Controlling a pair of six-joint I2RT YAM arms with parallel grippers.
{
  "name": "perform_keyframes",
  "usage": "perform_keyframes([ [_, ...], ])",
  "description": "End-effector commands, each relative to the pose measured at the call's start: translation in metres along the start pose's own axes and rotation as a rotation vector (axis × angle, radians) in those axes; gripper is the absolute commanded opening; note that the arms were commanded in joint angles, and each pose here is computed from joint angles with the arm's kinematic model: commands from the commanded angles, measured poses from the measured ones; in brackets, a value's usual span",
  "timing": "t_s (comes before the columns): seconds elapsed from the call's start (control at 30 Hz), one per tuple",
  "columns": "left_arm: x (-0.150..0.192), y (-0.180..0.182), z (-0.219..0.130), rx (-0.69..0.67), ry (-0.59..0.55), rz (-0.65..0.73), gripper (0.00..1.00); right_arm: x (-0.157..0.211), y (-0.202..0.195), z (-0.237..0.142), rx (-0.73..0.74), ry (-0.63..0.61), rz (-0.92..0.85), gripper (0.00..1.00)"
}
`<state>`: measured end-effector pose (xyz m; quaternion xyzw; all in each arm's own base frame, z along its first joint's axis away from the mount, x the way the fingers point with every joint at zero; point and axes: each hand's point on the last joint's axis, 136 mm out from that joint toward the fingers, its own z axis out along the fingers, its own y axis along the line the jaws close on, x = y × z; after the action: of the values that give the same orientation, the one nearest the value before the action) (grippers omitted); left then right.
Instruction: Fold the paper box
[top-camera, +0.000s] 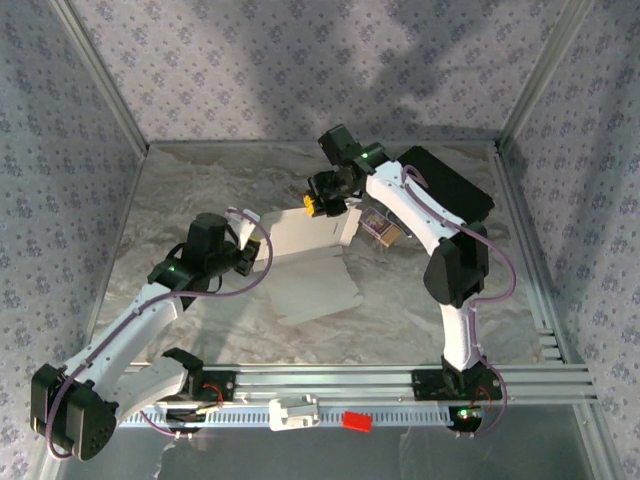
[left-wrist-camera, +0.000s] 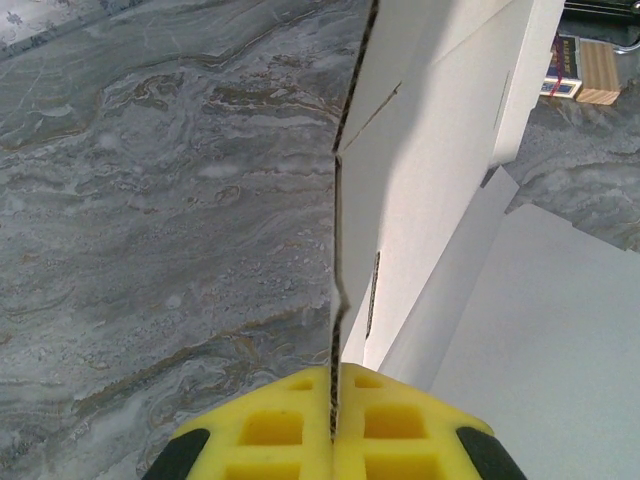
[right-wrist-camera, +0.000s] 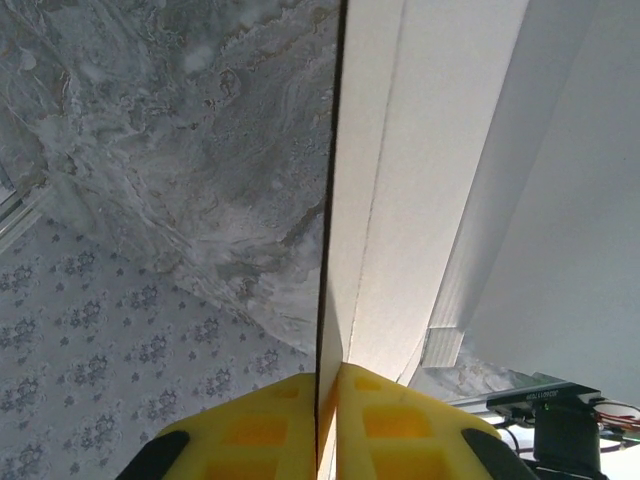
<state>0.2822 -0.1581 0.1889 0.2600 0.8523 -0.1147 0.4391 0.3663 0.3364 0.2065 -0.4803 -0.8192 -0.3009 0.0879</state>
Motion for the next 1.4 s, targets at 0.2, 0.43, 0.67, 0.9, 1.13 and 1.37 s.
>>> perform_keyframes([
  [0.2,-0.018,0.004,0.001,-0.011,-0.075,-0.059,0.06,-0.002,-0.002,-0.002,-0.008,-0.025,0.009,0.0],
  [0.43,-0.012,0.01,-0.012,-0.031,-0.075,-0.282,0.56,-0.005,0.026,0.009,-0.238,-0.107,-0.127,0.0],
  [0.67,-0.031,0.021,-0.062,-0.037,-0.166,-0.732,0.61,-0.002,0.032,0.014,-0.306,-0.134,-0.16,0.0],
  [0.9,-0.064,0.024,-0.047,-0.004,-0.004,-1.029,0.51,0.003,0.029,0.016,-0.281,-0.127,-0.155,0.0],
  [1.13,-0.09,0.027,-0.018,-0.016,0.087,-1.156,0.47,0.003,0.029,0.018,-0.276,-0.116,-0.143,0.0],
  [1.37,-0.079,0.023,0.0,-0.045,0.179,-1.168,0.45,0.005,0.029,0.02,-0.267,-0.101,-0.138,0.0],
])
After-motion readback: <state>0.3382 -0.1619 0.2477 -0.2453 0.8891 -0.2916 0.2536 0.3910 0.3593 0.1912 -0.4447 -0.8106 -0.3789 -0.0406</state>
